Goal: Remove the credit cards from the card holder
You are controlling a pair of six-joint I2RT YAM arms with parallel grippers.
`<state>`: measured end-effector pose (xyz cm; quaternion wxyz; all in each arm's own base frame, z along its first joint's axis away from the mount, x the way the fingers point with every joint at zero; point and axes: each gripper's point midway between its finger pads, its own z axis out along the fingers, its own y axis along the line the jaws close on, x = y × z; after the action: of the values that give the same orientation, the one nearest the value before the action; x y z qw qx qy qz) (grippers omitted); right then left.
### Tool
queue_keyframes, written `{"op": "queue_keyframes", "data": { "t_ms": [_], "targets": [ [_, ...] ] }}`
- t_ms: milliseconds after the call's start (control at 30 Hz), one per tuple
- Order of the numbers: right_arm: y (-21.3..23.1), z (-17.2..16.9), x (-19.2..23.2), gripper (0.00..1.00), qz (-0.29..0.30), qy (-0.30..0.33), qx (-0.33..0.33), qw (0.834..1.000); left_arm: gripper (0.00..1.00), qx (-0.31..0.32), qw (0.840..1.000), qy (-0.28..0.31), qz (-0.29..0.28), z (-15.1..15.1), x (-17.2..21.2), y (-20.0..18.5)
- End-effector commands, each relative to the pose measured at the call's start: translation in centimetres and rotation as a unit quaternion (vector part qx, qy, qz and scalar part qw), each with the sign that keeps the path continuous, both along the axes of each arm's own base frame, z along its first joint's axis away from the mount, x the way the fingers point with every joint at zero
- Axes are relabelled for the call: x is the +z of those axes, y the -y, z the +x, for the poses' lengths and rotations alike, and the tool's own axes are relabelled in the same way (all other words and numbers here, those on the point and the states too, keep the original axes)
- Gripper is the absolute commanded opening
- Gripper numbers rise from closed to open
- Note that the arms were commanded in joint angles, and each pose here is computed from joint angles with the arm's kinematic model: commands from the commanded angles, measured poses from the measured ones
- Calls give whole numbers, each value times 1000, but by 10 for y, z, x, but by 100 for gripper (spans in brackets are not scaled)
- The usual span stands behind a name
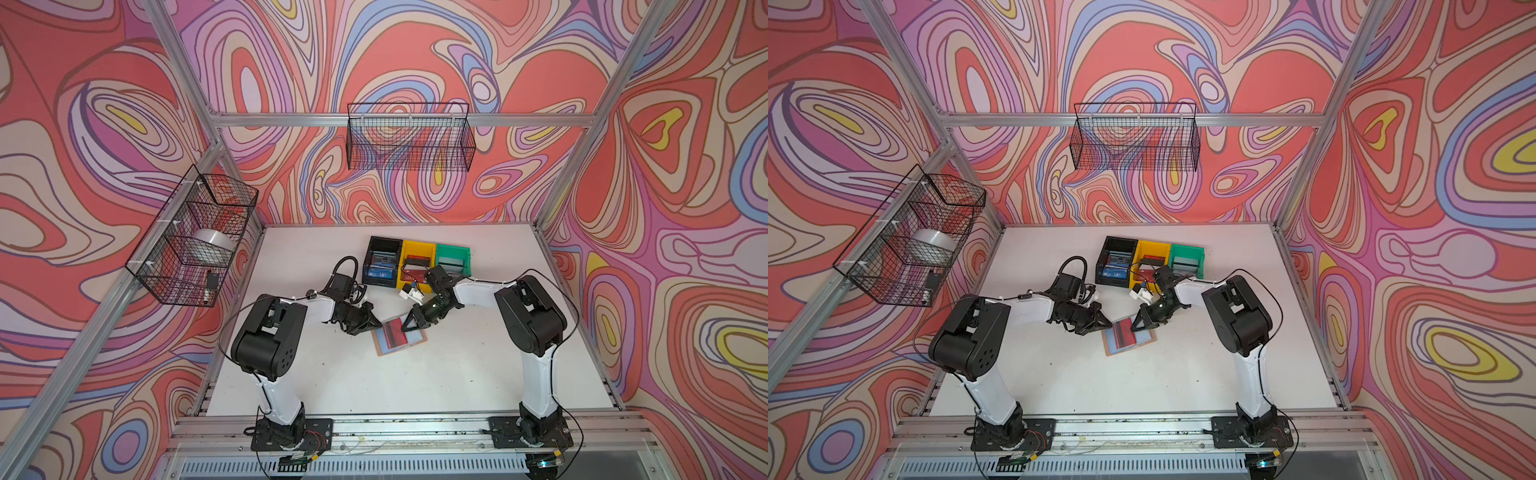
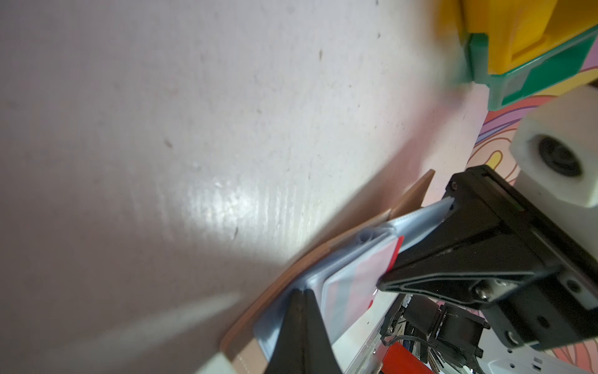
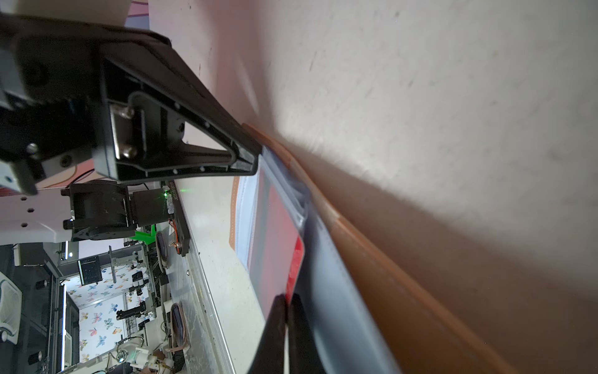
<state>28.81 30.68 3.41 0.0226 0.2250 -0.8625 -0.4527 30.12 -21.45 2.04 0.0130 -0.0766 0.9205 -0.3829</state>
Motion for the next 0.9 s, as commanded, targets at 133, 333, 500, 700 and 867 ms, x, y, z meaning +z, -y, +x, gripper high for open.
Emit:
{"op": "queue_keyframes", "data": {
  "t_ms": [133, 333, 500, 700, 867],
  "targets": [
    [6, -3, 3, 7, -4, -3, 2, 1000, 0, 13, 995, -51, 80, -18, -39, -25],
    [8, -1, 6, 7, -5, 2, -1, 1000, 0, 13, 996, -50, 79, -18, -39, -24],
    [5, 1, 4, 8, -3, -4, 0, 1000, 0, 14, 996, -50, 75, -17, -39, -23],
    [2, 4, 2, 7, 7, -12, 0, 1000, 0, 17, 998, -30, 47, -10, -22, -15],
    [2, 1, 0, 6, 8, -18, 1, 1000, 0, 15, 1000, 3, 22, 2, 9, -7]
  ]
}}
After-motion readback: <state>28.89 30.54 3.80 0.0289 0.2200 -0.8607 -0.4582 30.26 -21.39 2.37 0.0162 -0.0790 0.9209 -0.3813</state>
